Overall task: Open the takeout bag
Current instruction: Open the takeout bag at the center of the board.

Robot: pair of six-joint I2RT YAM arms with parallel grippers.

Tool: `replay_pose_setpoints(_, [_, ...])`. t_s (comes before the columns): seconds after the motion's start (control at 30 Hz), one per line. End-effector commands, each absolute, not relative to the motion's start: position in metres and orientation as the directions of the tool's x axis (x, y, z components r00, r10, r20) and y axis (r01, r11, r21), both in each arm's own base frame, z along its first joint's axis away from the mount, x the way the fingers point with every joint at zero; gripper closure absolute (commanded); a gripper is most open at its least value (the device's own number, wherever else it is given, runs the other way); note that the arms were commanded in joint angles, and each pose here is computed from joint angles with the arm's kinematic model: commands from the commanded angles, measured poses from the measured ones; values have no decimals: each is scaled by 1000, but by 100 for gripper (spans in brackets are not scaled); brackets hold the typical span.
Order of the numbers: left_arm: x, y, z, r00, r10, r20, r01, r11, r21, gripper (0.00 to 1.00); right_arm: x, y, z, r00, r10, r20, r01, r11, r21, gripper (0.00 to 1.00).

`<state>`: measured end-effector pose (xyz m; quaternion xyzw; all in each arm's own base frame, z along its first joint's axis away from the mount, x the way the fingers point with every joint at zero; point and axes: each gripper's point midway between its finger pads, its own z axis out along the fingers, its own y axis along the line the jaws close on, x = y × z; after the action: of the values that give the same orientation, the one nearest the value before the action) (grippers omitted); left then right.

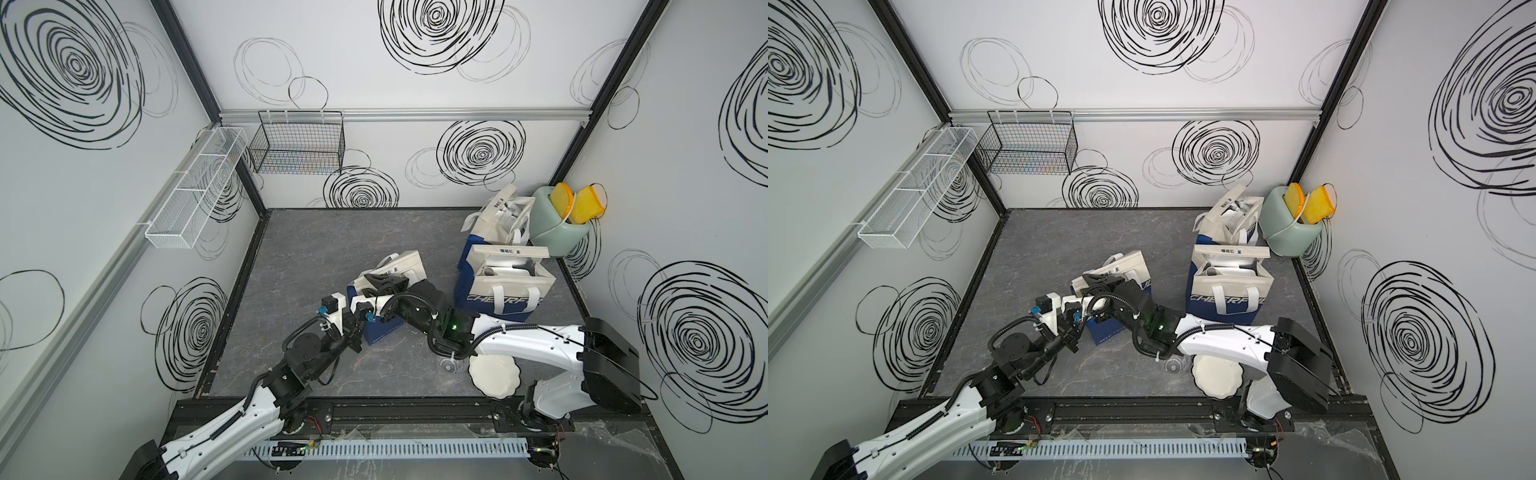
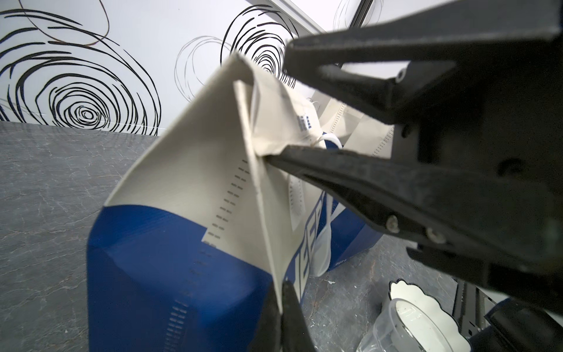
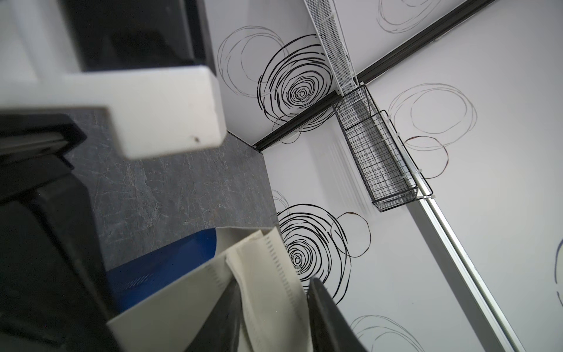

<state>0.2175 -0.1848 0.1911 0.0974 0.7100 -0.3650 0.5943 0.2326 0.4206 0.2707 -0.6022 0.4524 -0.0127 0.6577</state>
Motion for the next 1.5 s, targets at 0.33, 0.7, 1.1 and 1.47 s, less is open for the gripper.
replay_pose_setpoints(0.33, [217,-185,195,-267,-311,-912,581,704,-410,100,233,420,271,588,-563,-580,-527,277,-803,100])
replay_pose_setpoints(0.7, [217,-183,194,-267,-310,-912,572,711,-409,100,236,409,311,499,-417,-760,-661,384,-644,100])
replay_pose_setpoints(1.1, [218,-181,195,-264,-313,-912,569,713,-409,100,269,376,351,339,-257,-905,-789,446,-422,100])
replay_pose_setpoints(1.47, [220,-181,201,-298,-343,-891,541,708,-454,100,272,387,339,365,-357,-860,-813,327,-481,100])
